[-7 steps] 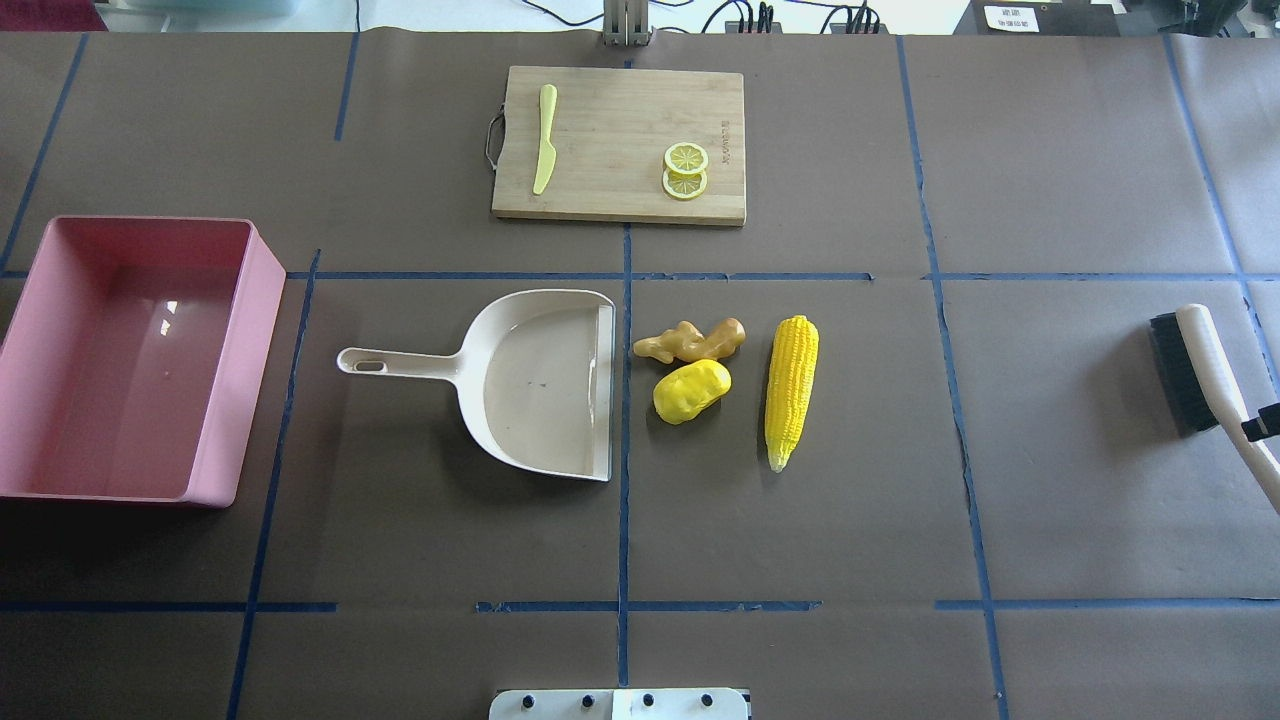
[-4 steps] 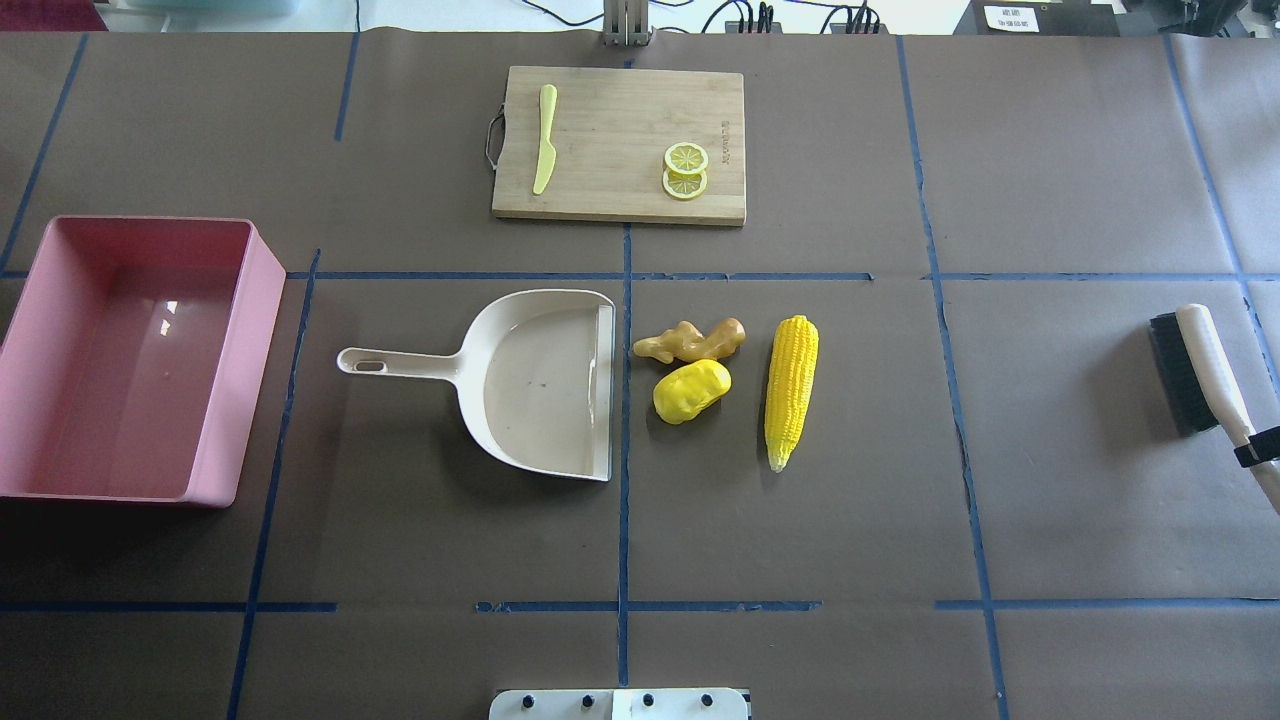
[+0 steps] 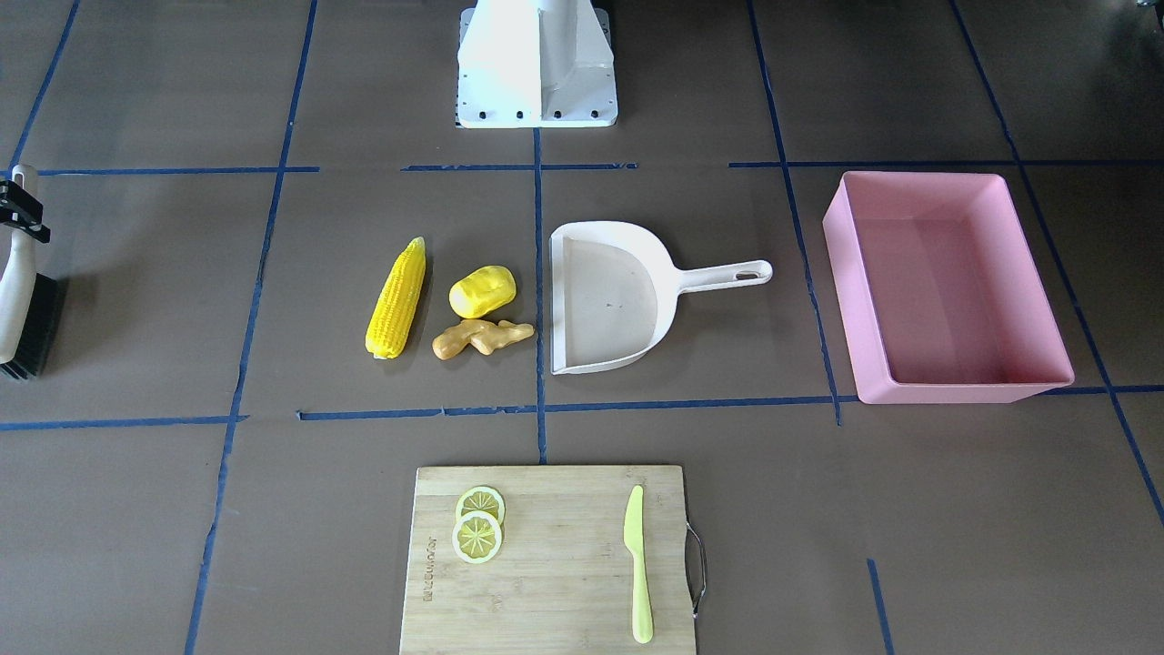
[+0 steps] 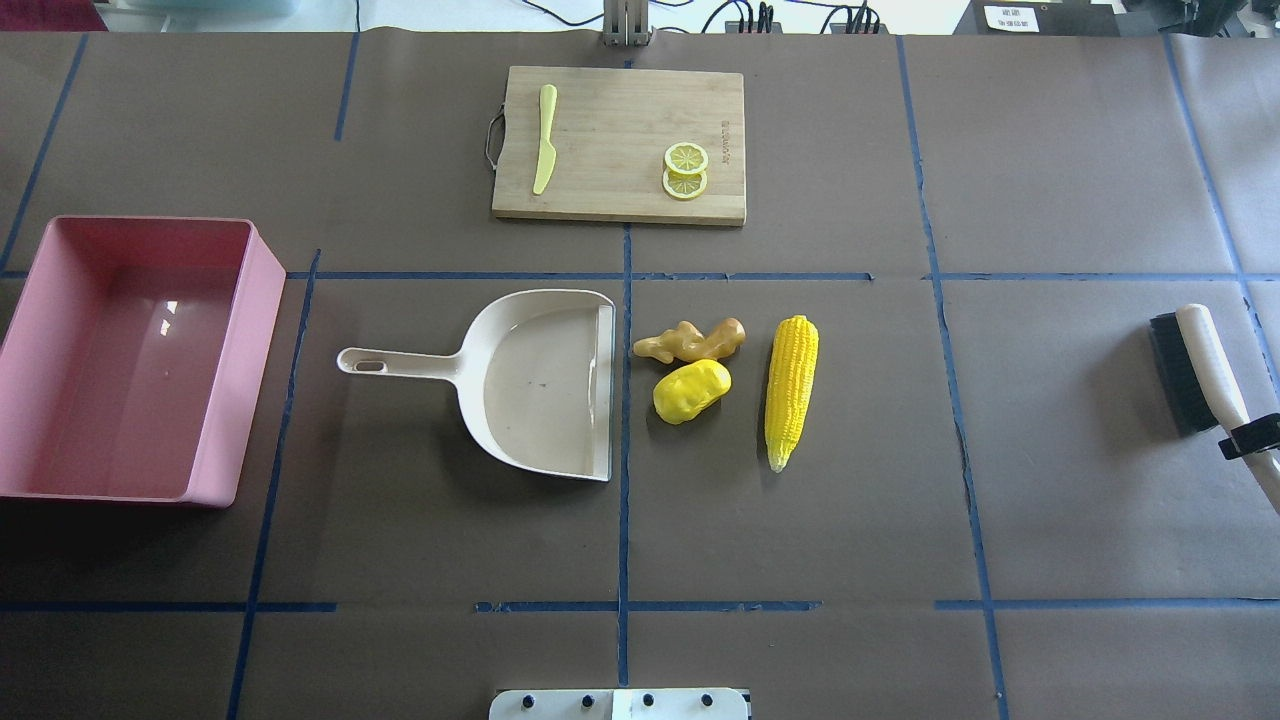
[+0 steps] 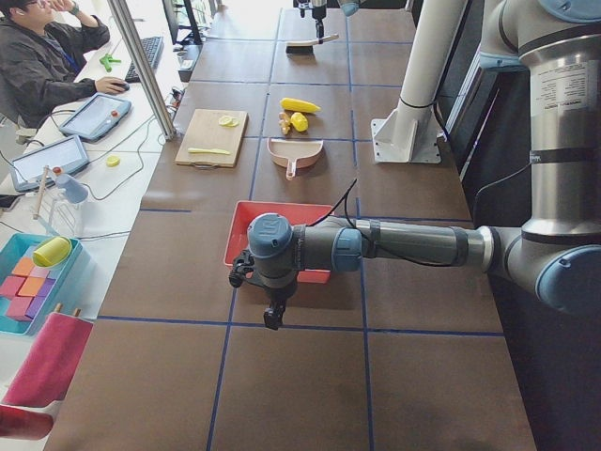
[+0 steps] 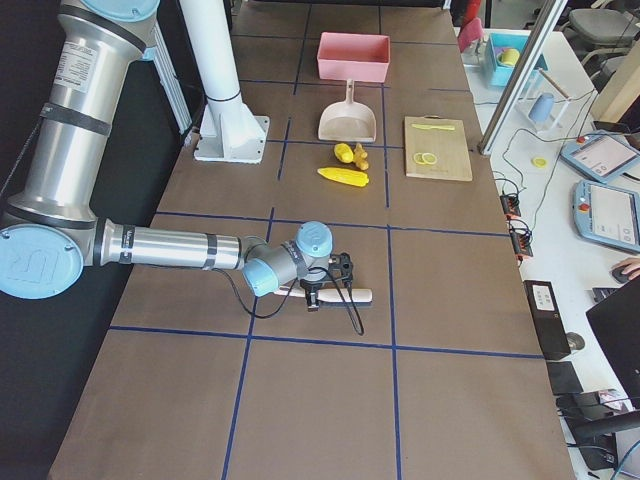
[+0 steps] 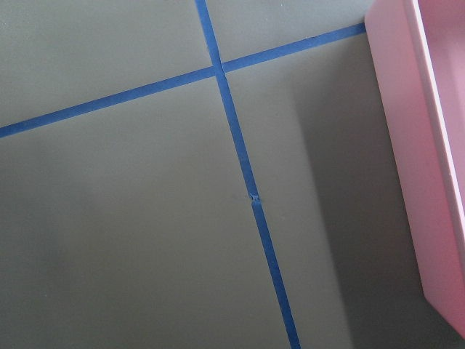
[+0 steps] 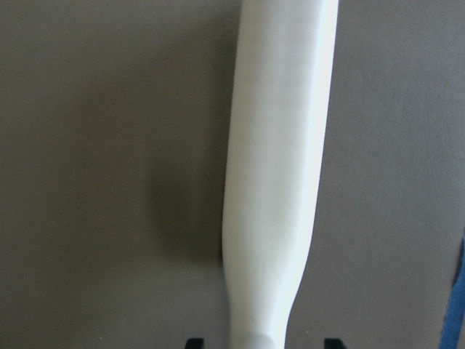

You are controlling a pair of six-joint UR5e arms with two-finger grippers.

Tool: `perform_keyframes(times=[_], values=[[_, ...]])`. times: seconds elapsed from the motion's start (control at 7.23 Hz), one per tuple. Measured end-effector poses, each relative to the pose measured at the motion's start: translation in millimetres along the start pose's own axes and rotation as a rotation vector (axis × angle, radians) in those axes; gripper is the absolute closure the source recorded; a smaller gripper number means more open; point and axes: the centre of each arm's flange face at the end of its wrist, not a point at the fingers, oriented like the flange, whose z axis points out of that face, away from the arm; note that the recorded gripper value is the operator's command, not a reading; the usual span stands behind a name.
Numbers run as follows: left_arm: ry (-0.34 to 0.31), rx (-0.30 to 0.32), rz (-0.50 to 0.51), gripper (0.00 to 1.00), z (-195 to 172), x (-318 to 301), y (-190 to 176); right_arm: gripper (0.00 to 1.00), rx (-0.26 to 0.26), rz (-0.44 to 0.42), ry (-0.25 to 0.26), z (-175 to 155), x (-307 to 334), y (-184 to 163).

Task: Sweep and dump trash into bin
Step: 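Close the right gripper on the white brush handle and lift it slightly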

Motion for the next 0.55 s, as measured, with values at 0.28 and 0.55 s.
perform_keyframes(times=[0.28, 0.55], values=[[0.000, -0.001, -0.001, 0.00, 0.4, -0.4, 0.1, 1.00, -0.005, -0.024, 0.018, 5.5, -6.8, 0.7], [-0.001, -0.001, -0.001, 0.00, 0.4, -0.4, 0.1, 1.00, 0.000, -0.039, 0.027, 3.3, -8.8, 3.6]])
